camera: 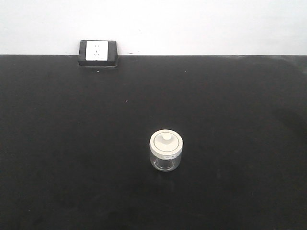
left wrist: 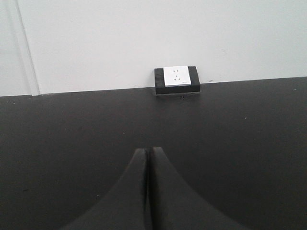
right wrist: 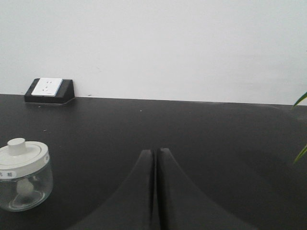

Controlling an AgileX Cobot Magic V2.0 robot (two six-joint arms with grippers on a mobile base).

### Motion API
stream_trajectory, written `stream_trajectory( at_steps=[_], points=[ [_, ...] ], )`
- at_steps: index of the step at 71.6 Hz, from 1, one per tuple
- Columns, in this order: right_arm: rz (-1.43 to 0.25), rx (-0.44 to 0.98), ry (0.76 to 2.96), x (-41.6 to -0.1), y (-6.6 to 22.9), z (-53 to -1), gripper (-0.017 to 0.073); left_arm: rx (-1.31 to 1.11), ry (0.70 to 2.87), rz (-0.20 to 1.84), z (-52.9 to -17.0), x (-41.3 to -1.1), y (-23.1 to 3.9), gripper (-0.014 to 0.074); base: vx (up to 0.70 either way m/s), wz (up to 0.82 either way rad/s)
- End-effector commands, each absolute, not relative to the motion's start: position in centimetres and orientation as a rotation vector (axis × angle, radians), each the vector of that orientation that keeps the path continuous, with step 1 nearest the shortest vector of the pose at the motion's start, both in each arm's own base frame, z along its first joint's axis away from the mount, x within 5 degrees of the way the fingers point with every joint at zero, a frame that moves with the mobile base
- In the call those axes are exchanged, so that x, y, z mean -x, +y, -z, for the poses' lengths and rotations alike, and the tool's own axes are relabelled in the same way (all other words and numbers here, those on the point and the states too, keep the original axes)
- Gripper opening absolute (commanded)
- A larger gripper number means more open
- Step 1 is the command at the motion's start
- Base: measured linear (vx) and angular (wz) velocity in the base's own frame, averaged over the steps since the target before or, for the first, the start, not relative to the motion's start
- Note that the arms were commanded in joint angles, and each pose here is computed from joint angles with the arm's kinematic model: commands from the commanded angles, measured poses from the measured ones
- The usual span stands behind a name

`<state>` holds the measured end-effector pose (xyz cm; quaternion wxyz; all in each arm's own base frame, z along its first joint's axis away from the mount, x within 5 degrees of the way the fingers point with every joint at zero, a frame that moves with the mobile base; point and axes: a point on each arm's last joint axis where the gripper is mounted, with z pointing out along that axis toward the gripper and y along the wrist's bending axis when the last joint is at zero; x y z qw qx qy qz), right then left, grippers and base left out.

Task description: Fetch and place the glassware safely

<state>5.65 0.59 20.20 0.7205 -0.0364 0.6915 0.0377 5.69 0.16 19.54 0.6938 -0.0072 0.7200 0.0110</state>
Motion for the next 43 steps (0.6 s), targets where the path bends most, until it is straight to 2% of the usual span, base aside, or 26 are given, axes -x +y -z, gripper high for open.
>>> stream_trajectory(
  at_steps=[1,43],
  points=[
    [-0.054,0.077,1.456,-5.59,0.49,-20.30,-0.0008,0.016,1.544,-0.021,-19.29,-5.68,0.14,-0.0007,0.00,0.00],
    [-0.057,0.077,1.463,-5.60,0.50,-20.26,-0.0008,0.016,1.544,-0.021,-19.29,-5.68,0.14,-0.0007,0.00,0.00]
  ],
)
